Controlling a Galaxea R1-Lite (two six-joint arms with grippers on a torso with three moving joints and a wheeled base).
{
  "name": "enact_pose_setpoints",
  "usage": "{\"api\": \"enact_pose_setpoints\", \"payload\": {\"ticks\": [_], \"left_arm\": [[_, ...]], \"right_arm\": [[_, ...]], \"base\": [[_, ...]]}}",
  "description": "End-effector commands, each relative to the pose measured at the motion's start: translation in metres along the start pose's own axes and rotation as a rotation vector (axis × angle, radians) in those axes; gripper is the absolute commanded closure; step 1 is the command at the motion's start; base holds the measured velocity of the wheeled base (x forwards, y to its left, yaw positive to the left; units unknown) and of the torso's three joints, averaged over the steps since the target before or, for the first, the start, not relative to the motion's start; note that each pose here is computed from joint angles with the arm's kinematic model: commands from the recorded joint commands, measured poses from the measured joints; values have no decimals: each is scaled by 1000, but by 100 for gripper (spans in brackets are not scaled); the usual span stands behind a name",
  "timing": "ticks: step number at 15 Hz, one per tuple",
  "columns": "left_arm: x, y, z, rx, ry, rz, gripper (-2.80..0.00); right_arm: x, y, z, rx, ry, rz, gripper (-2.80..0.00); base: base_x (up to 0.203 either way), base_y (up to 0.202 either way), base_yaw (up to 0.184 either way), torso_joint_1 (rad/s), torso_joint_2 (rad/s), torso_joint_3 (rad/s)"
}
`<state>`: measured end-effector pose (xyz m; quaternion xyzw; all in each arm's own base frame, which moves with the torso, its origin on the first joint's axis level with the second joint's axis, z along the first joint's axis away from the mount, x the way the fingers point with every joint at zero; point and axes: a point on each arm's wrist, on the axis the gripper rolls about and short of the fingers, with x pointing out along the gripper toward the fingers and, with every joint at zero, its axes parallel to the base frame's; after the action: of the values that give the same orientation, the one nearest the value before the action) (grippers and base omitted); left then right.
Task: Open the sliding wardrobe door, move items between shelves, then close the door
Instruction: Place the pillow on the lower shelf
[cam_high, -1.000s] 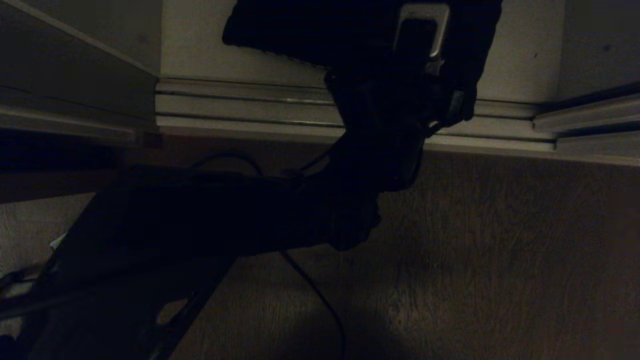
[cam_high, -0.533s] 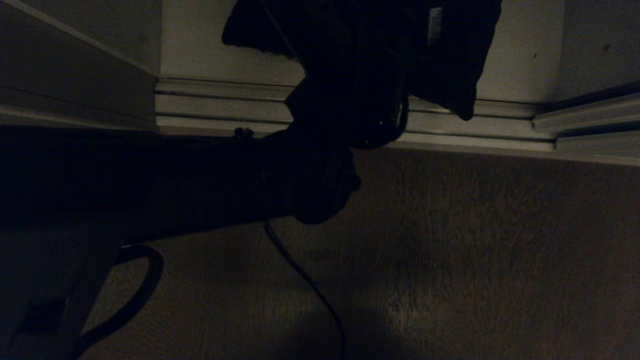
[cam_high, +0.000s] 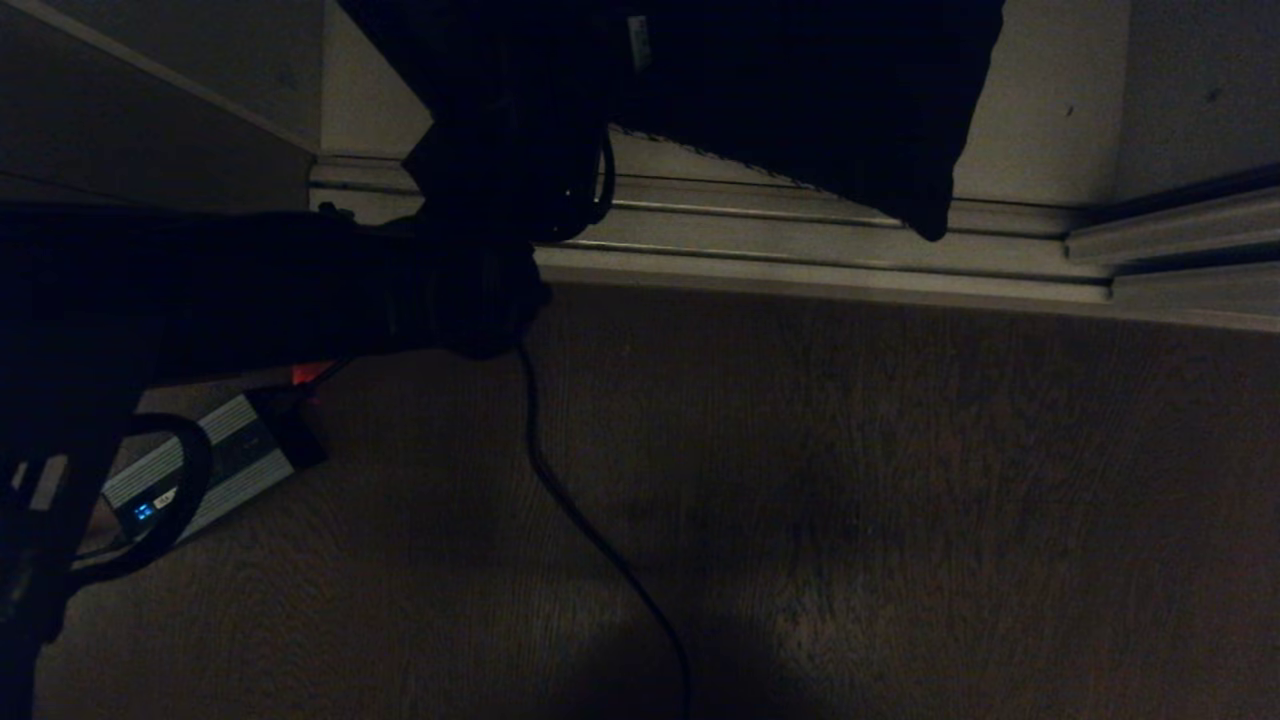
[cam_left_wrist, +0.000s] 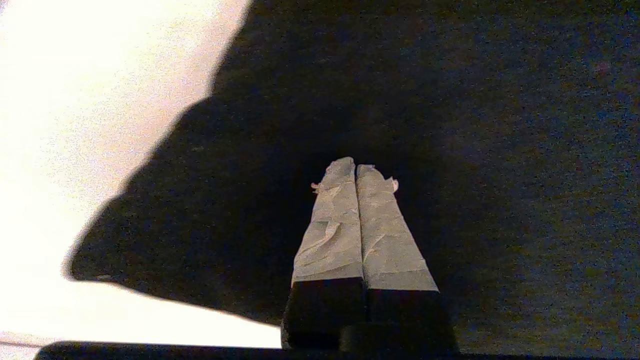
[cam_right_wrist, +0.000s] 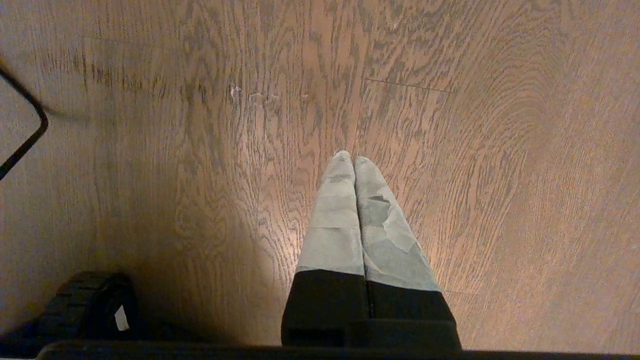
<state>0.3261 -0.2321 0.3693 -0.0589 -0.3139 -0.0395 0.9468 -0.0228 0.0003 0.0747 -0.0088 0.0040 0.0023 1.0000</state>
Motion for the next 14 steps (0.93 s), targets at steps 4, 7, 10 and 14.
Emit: {"api": "enact_pose_setpoints", "payload": {"ticks": [4, 7, 10, 14], "left_arm": [[-13, 13, -32, 61, 69, -28, 0], [-26, 10, -32, 67, 100, -77, 0], [-30, 1, -24, 46, 96, -105, 0], [-28, -7, 2, -8, 45, -117, 0]], "right_arm": [[0, 0, -1, 1, 1, 0, 0], [0, 0, -1, 1, 3, 0, 0], [0, 0, -1, 1, 1, 0, 0], [0, 0, -1, 0, 3, 0, 0]], "base": [[0, 0, 0, 0, 0, 0], [0, 0, 0, 0, 0, 0], [0, 0, 0, 0, 0, 0], [0, 0, 0, 0, 0, 0]]}}
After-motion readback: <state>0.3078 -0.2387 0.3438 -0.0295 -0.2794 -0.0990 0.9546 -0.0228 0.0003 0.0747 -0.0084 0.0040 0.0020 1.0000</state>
